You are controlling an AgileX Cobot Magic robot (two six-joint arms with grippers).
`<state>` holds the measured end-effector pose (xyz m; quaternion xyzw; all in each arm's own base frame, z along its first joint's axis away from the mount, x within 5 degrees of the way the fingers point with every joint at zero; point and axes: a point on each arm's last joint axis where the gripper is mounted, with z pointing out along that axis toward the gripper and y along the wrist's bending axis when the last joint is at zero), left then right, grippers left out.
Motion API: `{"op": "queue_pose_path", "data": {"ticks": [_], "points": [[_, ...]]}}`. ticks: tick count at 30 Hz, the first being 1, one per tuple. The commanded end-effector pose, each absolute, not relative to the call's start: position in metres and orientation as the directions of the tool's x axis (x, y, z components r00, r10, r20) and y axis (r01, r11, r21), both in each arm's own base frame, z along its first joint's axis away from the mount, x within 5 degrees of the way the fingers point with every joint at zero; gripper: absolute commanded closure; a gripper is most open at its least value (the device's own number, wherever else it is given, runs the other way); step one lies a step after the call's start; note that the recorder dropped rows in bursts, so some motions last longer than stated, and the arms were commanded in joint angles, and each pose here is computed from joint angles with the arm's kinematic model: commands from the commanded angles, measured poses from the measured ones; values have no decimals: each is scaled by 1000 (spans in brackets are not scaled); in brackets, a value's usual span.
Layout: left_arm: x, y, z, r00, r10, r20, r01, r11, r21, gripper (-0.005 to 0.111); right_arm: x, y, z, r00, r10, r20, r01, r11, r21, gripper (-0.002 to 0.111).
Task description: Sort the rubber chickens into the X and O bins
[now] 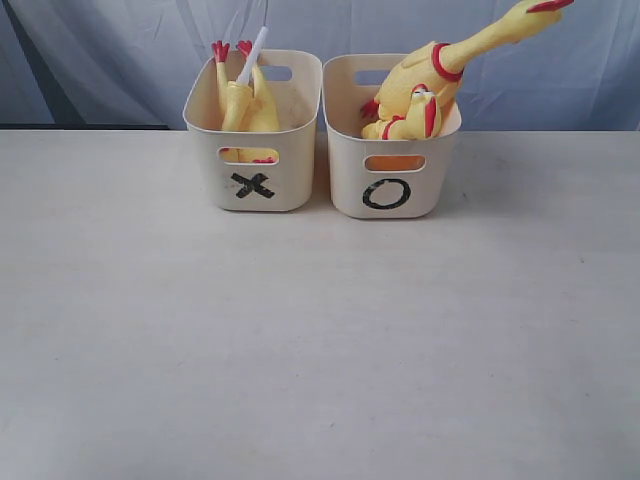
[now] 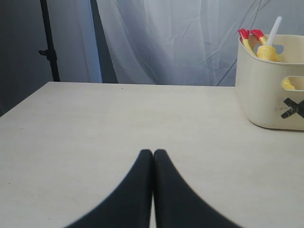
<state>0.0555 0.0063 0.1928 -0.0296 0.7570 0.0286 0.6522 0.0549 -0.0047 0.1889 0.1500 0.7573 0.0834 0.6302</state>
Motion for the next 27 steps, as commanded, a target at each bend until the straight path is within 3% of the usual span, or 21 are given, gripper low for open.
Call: {"op": "queue_pose_path", "data": {"ticks": [1,14,27], "points": [[55,6,192,-141,-12,-990,-85,996,0,107,54,-5,187,-169,332,-928,131,941,312,109],[55,6,192,-141,-7,-990,-85,996,5,107,55,-5,188,-159,331,-930,127,941,313,109],[55,6,194,-129,-4,-992,-83,997,7,107,55,0,188,-161,477,-864,107,879,465,109]]}}
